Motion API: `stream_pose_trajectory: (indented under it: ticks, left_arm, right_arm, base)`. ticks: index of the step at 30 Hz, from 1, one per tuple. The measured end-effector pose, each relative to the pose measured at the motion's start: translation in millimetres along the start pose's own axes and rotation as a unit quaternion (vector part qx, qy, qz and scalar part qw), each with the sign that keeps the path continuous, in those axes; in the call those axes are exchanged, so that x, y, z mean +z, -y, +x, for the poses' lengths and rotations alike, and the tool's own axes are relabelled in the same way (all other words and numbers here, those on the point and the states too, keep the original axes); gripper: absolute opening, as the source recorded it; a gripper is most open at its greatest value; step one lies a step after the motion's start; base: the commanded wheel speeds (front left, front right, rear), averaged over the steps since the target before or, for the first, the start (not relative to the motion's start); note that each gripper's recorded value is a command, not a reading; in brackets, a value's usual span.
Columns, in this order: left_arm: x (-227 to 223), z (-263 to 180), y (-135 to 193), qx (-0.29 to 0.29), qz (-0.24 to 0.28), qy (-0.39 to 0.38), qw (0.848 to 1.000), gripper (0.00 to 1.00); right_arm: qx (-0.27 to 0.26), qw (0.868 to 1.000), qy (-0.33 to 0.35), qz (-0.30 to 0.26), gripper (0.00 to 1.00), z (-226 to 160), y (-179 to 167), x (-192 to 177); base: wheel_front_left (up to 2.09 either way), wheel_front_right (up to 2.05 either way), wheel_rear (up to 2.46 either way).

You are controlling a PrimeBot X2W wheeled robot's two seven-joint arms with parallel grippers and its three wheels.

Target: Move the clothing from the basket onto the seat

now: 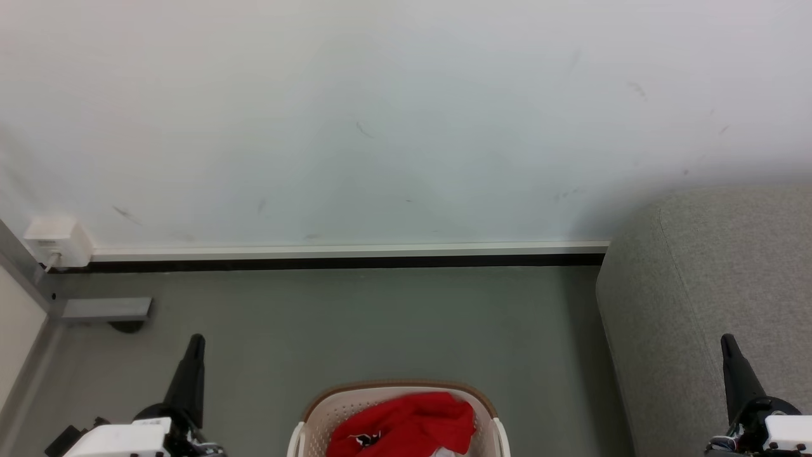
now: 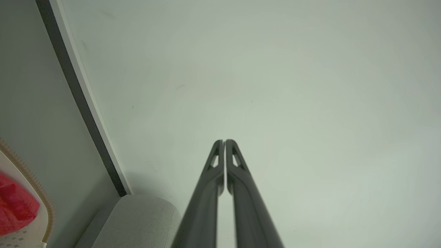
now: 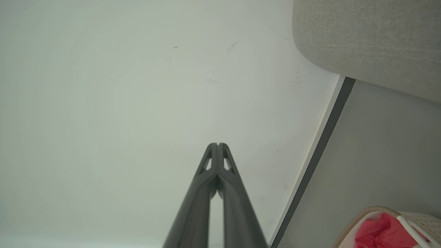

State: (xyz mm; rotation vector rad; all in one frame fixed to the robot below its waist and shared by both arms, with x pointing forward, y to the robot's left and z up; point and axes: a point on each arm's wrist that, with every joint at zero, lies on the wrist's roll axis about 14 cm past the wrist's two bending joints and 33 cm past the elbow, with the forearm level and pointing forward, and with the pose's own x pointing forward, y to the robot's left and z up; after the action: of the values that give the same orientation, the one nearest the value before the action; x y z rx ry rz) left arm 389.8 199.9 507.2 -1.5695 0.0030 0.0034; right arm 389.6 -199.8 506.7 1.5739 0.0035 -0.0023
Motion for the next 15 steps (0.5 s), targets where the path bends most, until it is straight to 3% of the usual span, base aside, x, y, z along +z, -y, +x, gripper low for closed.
stream_pose_trajectory:
  ticks: [15]
  left_arm:
    - [0.0,0.0,0.1,0.0,0.0,0.0,1.0,0.0]
  right_arm:
    - [0.0,1.0,0.0,0.0,0.0,0.0,0.0,0.0]
  base:
    - [0.0,0.0,0.0]
